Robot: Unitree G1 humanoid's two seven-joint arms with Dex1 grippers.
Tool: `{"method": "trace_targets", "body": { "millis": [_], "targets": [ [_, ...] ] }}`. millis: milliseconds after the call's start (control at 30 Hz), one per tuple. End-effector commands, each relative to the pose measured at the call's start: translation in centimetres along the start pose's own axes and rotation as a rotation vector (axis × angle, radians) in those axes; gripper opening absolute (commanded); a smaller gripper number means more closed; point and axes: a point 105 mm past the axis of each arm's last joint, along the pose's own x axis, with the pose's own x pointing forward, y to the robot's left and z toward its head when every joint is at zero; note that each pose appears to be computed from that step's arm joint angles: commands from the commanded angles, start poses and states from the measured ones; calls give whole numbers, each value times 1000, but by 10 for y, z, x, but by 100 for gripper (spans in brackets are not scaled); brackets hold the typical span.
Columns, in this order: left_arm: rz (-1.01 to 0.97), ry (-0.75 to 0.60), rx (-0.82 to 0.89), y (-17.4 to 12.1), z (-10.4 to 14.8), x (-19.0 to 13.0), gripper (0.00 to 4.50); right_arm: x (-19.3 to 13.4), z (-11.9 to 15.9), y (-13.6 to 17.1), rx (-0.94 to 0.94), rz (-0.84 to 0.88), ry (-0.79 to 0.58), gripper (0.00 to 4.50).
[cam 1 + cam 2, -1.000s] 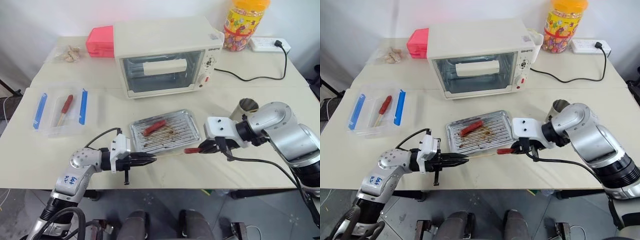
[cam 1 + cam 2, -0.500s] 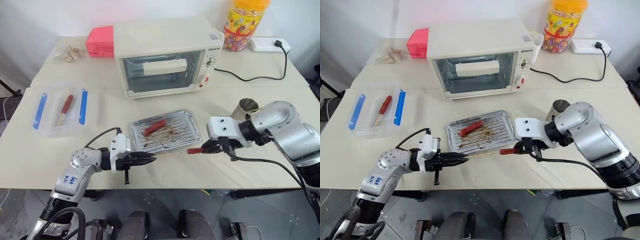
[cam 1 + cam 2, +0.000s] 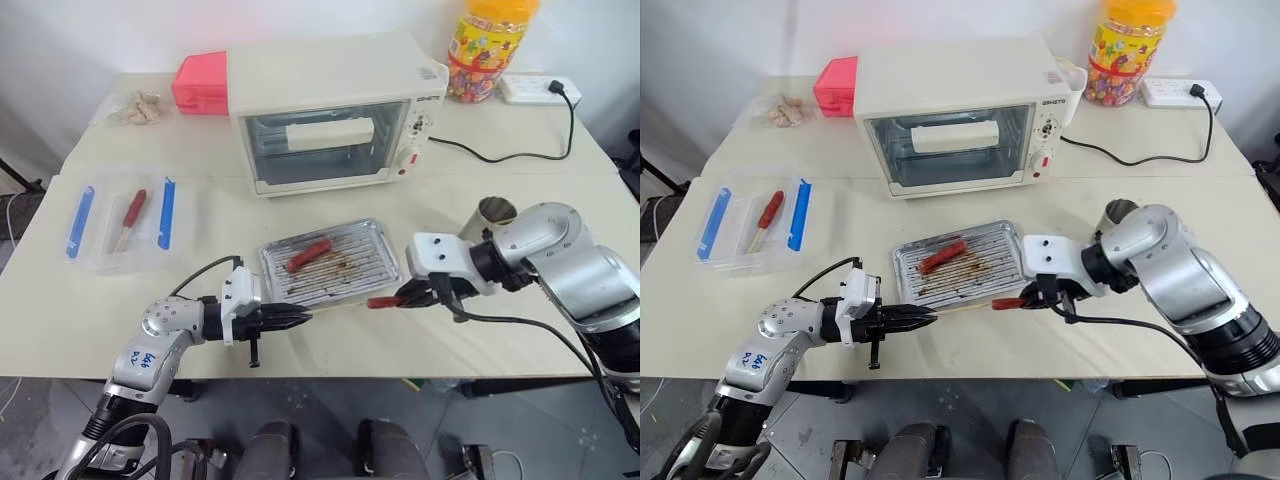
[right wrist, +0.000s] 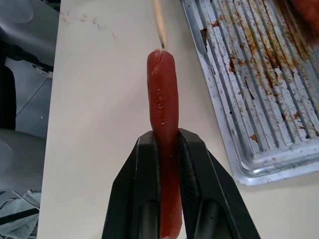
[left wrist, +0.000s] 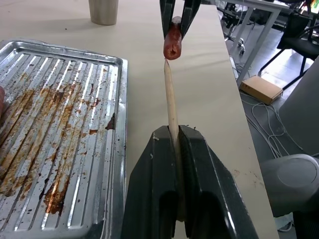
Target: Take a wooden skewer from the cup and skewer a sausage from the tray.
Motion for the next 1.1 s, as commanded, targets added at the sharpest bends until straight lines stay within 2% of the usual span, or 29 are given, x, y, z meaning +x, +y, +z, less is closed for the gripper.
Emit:
{"method": "trace_targets", "body": {
  "millis": [33, 367, 500, 667, 1100],
  "targets": [
    [-10, -32, 36, 0, 10, 3, 0, -1, 16, 2, -68, 4, -18, 32],
    [-8, -27, 37, -1, 9, 1, 0, -6, 9, -2, -55, -11, 5, 32],
    [-12, -21, 35, -3, 8, 0, 0, -16, -6, -6, -33, -36, 50, 32],
    [-16, -19, 34, -3, 8, 0, 0, -19, -11, -9, -27, -44, 62, 32],
    [-23, -16, 36, -3, 8, 1, 0, -7, 5, -9, -65, -23, 13, 32]
  ]
}}
